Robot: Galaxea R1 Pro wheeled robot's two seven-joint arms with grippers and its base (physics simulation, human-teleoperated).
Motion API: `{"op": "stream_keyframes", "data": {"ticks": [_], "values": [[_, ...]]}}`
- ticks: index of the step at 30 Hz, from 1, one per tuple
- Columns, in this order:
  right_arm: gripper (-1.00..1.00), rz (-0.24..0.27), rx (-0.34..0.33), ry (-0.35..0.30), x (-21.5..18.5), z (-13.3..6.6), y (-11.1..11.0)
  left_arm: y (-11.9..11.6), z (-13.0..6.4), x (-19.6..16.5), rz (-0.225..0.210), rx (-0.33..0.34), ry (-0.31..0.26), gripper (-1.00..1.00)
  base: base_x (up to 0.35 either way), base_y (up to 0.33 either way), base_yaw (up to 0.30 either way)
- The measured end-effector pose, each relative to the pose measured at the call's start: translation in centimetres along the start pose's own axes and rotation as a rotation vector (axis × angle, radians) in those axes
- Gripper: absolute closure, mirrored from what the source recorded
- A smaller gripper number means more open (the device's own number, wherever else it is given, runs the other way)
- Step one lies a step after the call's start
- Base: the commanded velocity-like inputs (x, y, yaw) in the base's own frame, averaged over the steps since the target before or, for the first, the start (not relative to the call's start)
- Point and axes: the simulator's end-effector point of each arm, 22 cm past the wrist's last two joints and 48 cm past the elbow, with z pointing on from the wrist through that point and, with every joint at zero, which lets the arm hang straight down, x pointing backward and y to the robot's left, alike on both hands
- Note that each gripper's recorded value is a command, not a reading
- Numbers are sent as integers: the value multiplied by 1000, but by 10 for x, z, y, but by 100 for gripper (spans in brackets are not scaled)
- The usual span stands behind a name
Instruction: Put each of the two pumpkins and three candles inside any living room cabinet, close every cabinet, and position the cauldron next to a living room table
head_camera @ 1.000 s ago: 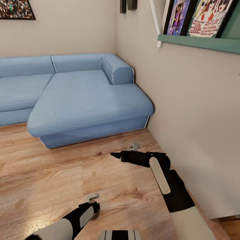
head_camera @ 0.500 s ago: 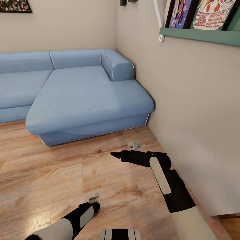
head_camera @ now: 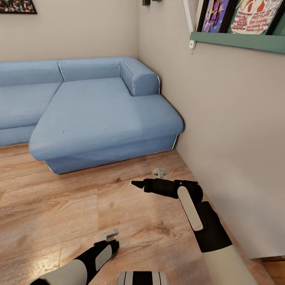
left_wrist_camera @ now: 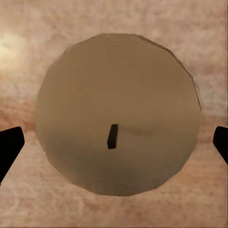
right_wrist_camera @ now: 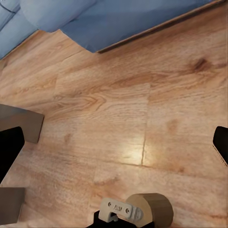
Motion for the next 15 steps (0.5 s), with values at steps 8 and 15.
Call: {"op": "stream_keyframes", "data": {"ticks": [8, 15], "values": [[-100, 0, 2, 0, 0, 0, -1, 0, 0, 0, 0, 1, 0, -100, 52, 0, 0], [-100, 0, 2, 0, 0, 0, -1, 0, 0, 0, 0, 2, 0, -100, 34, 0, 0]]}}
